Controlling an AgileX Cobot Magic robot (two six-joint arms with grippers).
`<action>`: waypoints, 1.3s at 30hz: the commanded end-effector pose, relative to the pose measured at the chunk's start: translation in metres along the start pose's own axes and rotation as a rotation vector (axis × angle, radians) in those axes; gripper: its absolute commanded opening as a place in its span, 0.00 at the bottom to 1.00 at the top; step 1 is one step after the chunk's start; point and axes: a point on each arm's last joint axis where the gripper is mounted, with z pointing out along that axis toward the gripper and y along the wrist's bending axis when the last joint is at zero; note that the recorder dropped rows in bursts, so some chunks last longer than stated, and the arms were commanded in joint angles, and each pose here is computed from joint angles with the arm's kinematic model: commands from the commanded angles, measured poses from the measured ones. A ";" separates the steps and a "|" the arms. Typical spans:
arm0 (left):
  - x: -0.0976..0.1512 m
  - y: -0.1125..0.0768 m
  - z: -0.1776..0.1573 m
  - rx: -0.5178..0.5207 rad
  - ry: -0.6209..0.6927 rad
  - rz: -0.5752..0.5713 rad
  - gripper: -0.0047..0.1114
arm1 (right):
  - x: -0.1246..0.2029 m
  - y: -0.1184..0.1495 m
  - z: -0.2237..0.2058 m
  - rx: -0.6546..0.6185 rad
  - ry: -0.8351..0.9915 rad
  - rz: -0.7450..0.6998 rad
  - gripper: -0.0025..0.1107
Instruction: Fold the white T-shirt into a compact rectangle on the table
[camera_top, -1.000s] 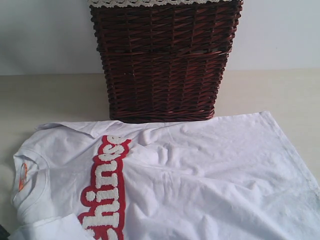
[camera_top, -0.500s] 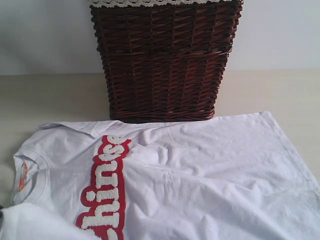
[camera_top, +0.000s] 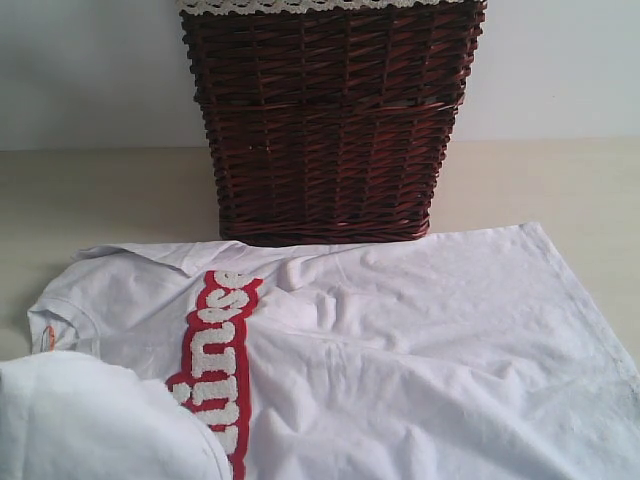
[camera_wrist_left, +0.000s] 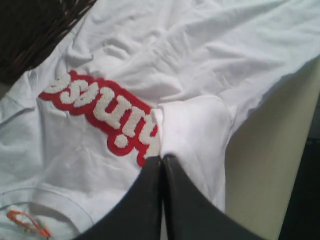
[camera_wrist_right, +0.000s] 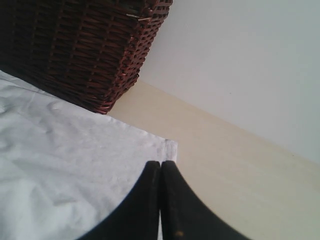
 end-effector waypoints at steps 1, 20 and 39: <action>0.002 -0.005 -0.005 -0.026 0.046 -0.022 0.04 | 0.001 0.000 0.000 0.003 -0.008 0.002 0.02; -0.029 -0.022 -0.017 -0.013 -0.292 -0.296 0.04 | 0.001 0.000 0.000 0.003 -0.008 0.002 0.02; -0.005 -0.033 -0.015 -0.075 -0.113 -0.543 0.04 | 0.001 0.000 0.000 0.002 -0.007 0.004 0.02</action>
